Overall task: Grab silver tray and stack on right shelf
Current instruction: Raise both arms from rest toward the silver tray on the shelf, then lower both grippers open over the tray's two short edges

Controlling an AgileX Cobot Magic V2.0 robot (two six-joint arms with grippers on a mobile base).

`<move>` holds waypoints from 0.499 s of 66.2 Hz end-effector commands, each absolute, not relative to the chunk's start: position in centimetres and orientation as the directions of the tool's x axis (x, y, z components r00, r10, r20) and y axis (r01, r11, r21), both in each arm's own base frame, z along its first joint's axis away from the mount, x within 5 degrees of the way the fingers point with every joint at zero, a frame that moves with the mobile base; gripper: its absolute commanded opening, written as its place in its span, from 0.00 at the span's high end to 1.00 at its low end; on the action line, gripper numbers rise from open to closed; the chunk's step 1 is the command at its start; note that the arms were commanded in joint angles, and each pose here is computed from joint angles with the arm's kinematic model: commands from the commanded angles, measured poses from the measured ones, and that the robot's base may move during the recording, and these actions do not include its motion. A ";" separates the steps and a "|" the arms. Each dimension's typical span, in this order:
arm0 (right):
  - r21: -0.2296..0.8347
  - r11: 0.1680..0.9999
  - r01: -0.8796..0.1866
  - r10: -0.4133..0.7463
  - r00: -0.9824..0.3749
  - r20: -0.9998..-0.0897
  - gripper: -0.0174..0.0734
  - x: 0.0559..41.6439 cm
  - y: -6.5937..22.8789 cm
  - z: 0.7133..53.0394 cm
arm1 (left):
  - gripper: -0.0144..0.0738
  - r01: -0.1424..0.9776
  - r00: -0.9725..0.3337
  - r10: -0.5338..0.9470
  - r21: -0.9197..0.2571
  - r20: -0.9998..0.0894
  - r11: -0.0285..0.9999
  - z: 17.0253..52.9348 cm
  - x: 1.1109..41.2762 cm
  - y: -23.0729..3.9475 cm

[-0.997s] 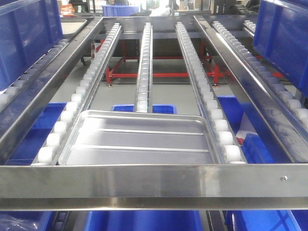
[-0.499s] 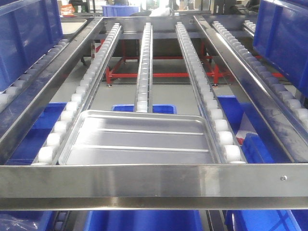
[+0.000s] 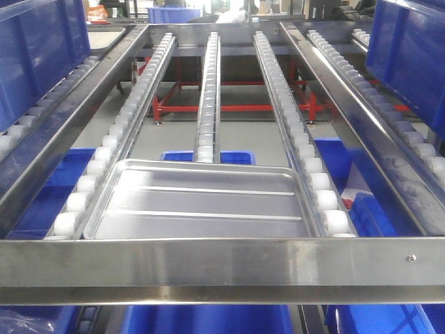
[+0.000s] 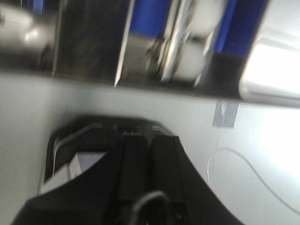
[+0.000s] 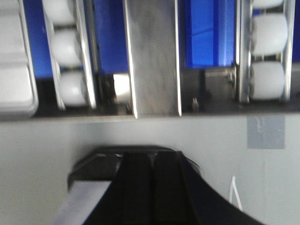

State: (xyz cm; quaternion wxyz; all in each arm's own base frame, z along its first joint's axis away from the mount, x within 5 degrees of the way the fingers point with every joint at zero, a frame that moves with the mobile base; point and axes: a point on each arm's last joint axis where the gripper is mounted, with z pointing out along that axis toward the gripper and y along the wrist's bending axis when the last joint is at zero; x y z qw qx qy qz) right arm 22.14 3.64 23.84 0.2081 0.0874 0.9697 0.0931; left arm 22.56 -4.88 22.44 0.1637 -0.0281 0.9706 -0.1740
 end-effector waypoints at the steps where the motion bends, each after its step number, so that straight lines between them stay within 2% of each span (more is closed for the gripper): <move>1: 0.273 0.948 0.162 0.279 -0.835 -0.474 0.74 24.1 4.4 25.8 | 0.93 0.037 -0.890 -0.139 -0.373 -0.435 0.927 25.6 24.0 -6.3; 7: 0.253 0.953 0.167 0.274 -0.830 -0.486 0.74 25.3 6.0 25.9 | 0.93 0.026 -0.871 -0.141 -0.332 -0.470 0.943 27.1 24.4 -7.9; 15: 0.181 0.977 0.114 0.192 -0.845 -0.500 0.74 26.7 9.3 25.4 | 0.94 0.041 -0.852 -0.058 -0.177 -0.520 0.983 27.9 24.5 -11.0; 22: 0.184 0.974 0.131 0.203 -0.863 -0.463 0.74 27.8 11.6 25.3 | 0.94 0.025 -0.869 -0.036 -0.116 -0.493 0.993 27.8 25.1 -13.0; 33: 0.176 0.982 0.065 0.140 -0.877 -0.460 0.74 29.8 14.6 25.7 | 0.94 0.049 -0.889 0.001 -0.094 -0.457 0.994 27.2 27.5 -15.3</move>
